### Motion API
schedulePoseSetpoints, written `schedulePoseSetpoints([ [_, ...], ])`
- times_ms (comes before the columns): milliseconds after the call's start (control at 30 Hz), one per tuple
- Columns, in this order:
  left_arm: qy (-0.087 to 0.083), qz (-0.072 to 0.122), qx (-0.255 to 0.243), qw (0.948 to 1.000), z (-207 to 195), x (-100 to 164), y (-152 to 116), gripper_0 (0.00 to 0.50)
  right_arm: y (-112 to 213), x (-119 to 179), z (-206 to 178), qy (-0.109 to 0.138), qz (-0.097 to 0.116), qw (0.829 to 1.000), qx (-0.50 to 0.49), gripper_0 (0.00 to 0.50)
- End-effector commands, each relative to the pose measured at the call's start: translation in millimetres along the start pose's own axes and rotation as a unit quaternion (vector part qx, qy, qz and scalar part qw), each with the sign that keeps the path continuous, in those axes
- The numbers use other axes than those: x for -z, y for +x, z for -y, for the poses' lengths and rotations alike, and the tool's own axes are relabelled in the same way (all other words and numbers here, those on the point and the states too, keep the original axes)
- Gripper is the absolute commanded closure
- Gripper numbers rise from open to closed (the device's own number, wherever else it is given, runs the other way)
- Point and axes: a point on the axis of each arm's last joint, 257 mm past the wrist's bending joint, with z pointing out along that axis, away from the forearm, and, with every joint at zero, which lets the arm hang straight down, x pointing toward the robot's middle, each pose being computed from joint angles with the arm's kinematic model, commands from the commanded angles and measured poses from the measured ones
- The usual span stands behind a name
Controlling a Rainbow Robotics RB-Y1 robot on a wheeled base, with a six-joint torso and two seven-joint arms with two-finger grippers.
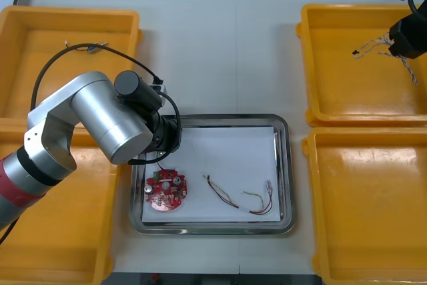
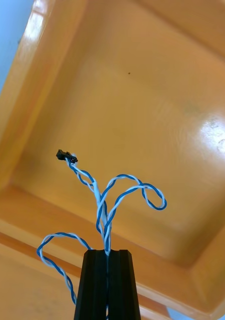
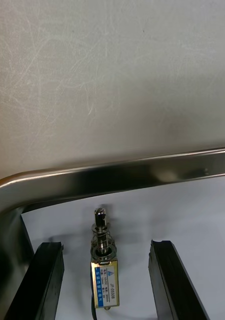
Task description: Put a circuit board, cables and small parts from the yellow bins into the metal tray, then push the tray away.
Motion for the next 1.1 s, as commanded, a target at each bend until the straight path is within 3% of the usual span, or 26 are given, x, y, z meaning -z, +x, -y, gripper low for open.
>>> schedulePoseSetpoints([
  [33,0.006,0.025,-0.009,0.9996,11,8,-18,0.0,1,13,-3,0.016,0.033,0.998,-0.041,0.5],
  [333,0.001,0.005,0.0,1.0,5,42,-19,0.0,6,23,-23,0.025,0.069,0.992,-0.106,0.5],
  [633,0.036,-0.011,0.013,0.9992,7,102,-26,0.0,18,25,-45,0.019,0.086,0.985,-0.146,0.5],
  [900,0.028,-0.005,0.022,0.9993,-21,147,-37,0.0,25,28,-61,0.01,0.094,0.984,-0.153,0.5],
  [1100,0.028,0.036,0.008,0.9989,-46,172,-59,0.0,24,29,-76,0.0,0.098,0.986,-0.134,0.5],
])
